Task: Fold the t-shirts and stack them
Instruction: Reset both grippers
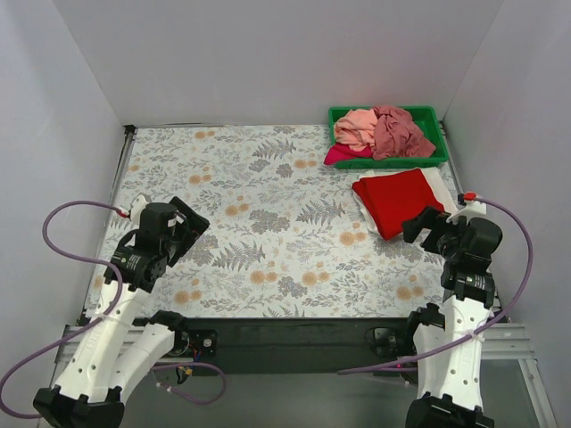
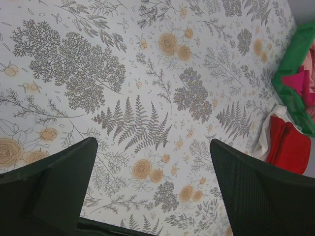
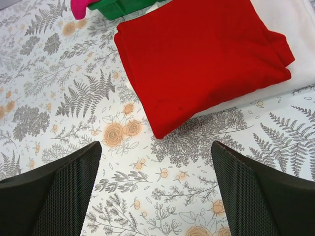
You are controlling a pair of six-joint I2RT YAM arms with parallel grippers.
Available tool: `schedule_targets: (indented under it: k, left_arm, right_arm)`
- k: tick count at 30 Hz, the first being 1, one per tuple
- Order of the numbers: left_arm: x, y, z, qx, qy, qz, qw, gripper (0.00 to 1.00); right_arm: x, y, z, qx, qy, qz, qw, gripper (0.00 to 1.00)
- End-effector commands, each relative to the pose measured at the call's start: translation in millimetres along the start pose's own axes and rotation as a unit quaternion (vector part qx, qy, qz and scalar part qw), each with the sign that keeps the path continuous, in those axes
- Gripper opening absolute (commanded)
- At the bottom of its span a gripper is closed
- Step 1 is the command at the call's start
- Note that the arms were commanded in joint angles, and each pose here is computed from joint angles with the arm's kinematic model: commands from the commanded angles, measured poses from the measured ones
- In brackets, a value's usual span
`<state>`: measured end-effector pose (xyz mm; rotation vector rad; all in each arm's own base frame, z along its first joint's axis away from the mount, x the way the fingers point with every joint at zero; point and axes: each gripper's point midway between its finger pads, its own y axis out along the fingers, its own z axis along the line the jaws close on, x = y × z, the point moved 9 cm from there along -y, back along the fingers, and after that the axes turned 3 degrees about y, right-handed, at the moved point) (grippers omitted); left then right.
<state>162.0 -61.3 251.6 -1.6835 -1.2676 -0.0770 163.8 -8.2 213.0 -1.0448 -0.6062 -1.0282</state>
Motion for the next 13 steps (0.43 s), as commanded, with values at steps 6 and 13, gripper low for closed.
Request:
schedule_targets:
  k: [6, 13]
  left_arm:
    - [4.0, -10.8, 9.5, 0.01, -0.001, -0.034, 0.999, 0.98]
    - [5.1, -10.8, 9.6, 0.016, 0.002, -0.036, 0.999, 0.98]
  right_arm:
    - [-0.7, -6.7, 2.9, 0.0, -0.001, 0.022, 1.0, 0.98]
    - [5.4, -11.0, 6.0, -0.005, 0.004, 0.019, 1.0, 0.98]
